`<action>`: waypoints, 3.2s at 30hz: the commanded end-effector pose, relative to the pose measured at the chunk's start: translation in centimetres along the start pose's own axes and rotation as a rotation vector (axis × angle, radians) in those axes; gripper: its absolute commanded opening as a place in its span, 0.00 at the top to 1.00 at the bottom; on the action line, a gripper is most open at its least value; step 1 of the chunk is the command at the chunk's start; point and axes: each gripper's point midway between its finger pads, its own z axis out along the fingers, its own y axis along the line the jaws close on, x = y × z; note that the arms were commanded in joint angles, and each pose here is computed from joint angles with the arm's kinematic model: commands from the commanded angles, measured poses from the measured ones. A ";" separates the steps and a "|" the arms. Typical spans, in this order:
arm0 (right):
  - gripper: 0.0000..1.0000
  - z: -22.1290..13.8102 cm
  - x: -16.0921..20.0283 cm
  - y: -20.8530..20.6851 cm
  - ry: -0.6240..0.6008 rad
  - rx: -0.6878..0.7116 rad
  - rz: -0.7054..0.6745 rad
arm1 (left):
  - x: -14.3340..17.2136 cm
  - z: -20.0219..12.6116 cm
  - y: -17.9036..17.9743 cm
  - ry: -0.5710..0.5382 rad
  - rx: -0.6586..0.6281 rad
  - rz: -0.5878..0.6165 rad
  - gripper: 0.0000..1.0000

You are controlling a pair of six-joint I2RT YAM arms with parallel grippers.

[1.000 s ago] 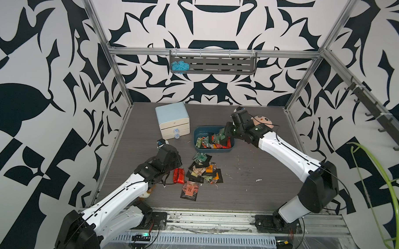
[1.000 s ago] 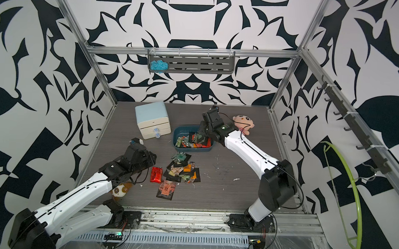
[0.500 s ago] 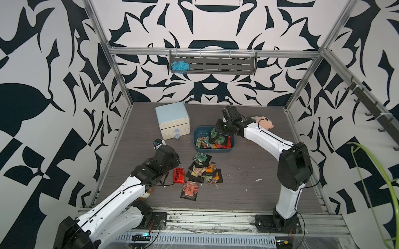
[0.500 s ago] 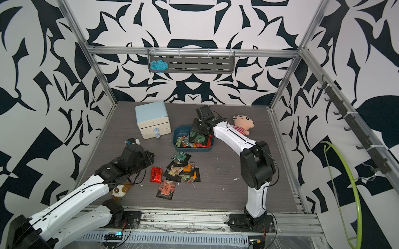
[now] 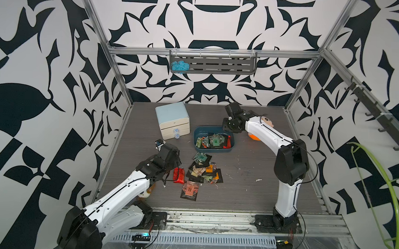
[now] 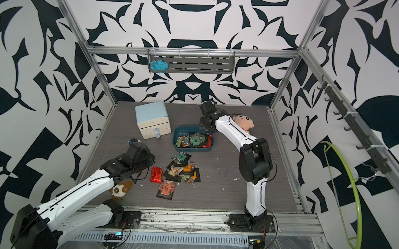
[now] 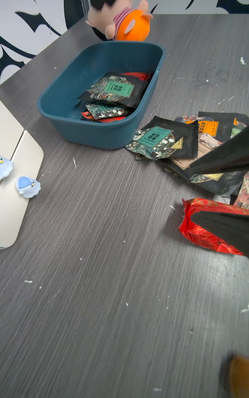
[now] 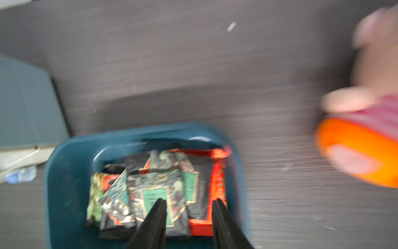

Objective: Put the tea bags into the storage box
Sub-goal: Place the tea bag in the storage box, then pick up the tea bag from the center of the board.

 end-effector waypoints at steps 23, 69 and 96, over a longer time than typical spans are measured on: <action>0.43 -7.2 20.6 1.4 0.156 -0.368 0.165 | 7.3 3.2 -8.4 0.346 0.269 0.073 0.74; 0.65 -0.1 28.1 3.2 0.362 -0.190 0.052 | 18.1 8.6 -7.5 0.623 0.085 0.208 0.87; 1.00 -7.7 22.5 -6.3 0.145 0.154 -0.187 | 10.8 4.2 -11.2 0.372 0.160 0.273 0.82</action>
